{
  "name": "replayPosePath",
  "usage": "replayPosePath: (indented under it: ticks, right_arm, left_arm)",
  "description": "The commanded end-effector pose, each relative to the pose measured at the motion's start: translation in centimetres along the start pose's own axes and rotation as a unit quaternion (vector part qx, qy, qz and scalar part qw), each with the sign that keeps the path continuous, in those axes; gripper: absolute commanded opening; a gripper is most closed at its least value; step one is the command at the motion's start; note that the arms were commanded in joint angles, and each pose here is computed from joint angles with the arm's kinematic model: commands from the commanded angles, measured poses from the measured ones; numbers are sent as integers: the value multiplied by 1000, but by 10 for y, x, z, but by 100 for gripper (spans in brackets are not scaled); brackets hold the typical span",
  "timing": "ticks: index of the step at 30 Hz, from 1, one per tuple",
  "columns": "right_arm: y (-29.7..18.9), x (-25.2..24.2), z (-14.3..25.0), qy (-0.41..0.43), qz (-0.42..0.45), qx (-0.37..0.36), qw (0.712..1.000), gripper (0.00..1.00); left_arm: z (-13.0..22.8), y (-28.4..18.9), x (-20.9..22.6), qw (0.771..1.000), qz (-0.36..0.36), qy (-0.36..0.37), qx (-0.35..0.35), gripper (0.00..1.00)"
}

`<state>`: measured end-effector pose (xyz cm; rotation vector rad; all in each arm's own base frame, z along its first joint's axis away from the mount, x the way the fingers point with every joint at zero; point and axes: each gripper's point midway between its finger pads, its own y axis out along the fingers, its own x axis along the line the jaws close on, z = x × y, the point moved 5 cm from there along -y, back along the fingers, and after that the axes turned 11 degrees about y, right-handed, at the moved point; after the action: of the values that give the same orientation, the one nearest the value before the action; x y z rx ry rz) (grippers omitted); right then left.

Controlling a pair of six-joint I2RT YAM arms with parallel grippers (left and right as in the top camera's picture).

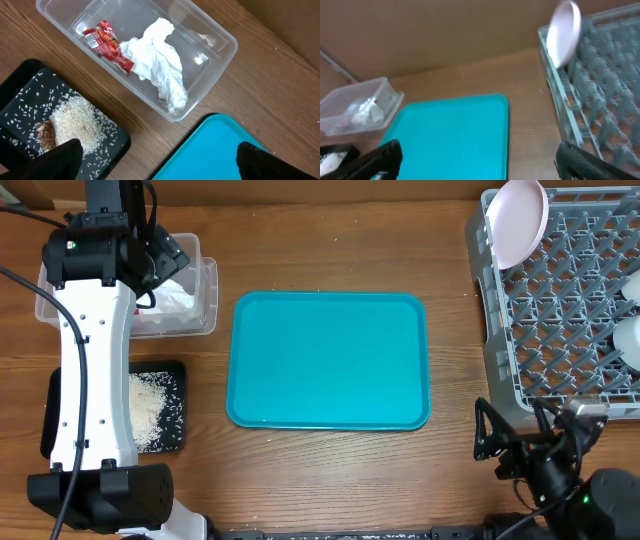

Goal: Sort waste into correct bins and load items into the dishwasher

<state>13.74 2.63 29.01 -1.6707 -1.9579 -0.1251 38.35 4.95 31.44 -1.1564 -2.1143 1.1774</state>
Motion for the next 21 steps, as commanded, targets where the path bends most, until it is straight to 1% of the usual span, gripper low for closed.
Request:
replayPosePath:
  ticks: [1,7,11,18,21]
  right_arm:
    - [7,-4,16,-28,-24,-10,999,100]
    - [28,-18,25,-48,-42,-85,994,100]
    - [45,-26,30,-62,-67,-143,986,100]
    - [65,-35,38,-81,-96,-213,969,100]
    - [66,-40,38,-80,-85,-235,965,100]
  left_arm:
    - [-1,-1,-1,1000,2,-7,-1,100]
    - [-1,-1,-1,1000,3,-7,-1,100]
    - [-1,-1,-1,1000,3,-7,-1,100]
    - [-1,-1,-1,1000,2,-7,-1,100]
    - [-1,-1,-1,1000,2,-7,-2,100]
